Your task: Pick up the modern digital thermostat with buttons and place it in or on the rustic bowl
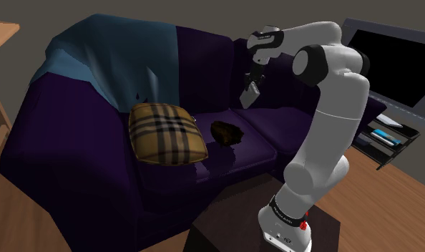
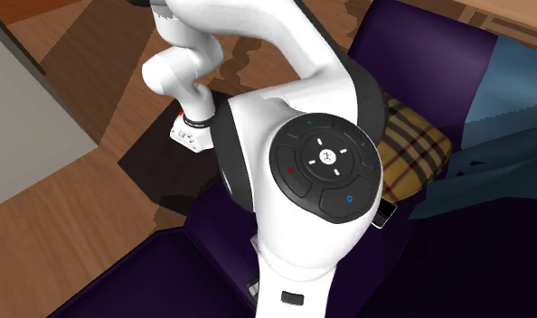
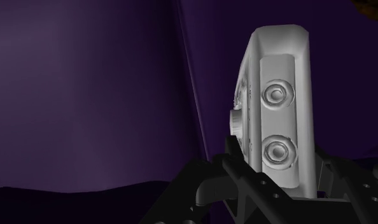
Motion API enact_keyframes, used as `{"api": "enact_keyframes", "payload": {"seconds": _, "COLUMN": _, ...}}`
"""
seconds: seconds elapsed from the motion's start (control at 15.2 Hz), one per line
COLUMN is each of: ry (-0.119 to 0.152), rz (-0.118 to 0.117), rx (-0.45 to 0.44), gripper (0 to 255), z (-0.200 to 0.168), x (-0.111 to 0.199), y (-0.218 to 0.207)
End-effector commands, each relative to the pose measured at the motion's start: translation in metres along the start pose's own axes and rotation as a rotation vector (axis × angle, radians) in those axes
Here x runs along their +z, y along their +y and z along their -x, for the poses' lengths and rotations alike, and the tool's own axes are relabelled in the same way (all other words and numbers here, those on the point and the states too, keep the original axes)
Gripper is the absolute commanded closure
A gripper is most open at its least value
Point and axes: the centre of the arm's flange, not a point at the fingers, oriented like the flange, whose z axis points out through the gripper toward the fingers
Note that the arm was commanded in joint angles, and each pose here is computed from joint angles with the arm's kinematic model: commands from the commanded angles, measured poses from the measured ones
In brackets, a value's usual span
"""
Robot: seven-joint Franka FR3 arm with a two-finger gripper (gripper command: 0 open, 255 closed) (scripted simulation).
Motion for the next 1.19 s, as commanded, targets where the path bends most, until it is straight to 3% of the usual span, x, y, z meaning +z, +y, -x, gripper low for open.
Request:
{"api": "enact_keyframes", "payload": {"seconds": 0.0, "ry": 0.000, "rz": 0.000, "rx": 0.000, "gripper": 255, "z": -0.002, "x": -0.011, "y": 0.001}}
{"api": "enact_keyframes", "payload": {"seconds": 0.53, "ry": 0.000, "rz": 0.000, "rx": 0.000, "gripper": 255, "z": -0.002, "x": -0.049, "y": 0.002}}
{"api": "enact_keyframes", "payload": {"seconds": 1.12, "ry": 0.000, "rz": 0.000, "rx": 0.000, "gripper": 255, "z": 0.076, "x": -0.069, "y": -0.085}}
